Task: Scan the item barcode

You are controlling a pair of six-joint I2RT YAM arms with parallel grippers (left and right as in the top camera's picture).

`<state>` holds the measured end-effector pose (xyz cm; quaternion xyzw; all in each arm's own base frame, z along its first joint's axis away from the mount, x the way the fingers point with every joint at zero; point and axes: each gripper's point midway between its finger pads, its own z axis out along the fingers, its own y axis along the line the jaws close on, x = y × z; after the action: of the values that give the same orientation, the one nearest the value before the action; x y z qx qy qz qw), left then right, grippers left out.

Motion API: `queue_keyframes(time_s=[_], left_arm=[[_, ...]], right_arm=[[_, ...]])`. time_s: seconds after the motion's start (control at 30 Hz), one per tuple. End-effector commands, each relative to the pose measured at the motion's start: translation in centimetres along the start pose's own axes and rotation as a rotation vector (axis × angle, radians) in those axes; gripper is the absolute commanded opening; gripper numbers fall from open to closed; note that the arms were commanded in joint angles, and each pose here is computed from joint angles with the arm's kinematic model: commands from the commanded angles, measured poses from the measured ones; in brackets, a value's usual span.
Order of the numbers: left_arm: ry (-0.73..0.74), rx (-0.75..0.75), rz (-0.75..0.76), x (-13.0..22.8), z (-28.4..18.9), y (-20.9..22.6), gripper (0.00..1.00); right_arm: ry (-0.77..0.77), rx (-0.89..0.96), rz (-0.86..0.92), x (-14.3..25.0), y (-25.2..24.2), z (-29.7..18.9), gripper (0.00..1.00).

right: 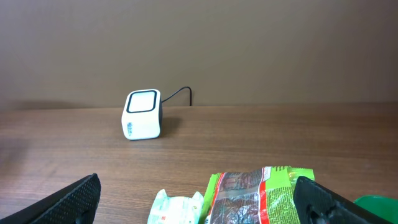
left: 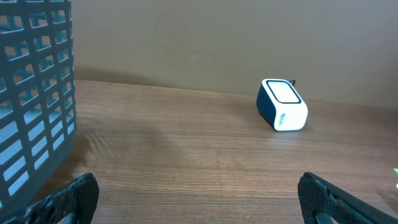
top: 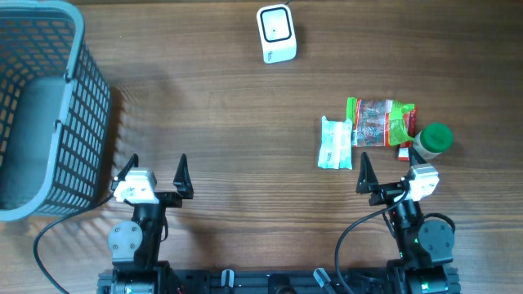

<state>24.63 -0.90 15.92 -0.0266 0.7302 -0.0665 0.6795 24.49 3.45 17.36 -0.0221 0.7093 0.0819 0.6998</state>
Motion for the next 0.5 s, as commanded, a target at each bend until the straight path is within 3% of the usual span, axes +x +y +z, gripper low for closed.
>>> queue_keyframes(time_s=[0.0, 0.47], left_arm=[[0.003, 0.032, 0.020, 0.14, -0.03, -0.57, 1.00], [0.003, 0.032, 0.020, 0.14, -0.03, -0.57, 1.00]], right_arm=[[-0.011, -0.001, -0.007, -0.23, -0.01, -0.05, 1.00], [-0.011, -0.001, -0.007, -0.23, -0.01, -0.05, 0.99]])
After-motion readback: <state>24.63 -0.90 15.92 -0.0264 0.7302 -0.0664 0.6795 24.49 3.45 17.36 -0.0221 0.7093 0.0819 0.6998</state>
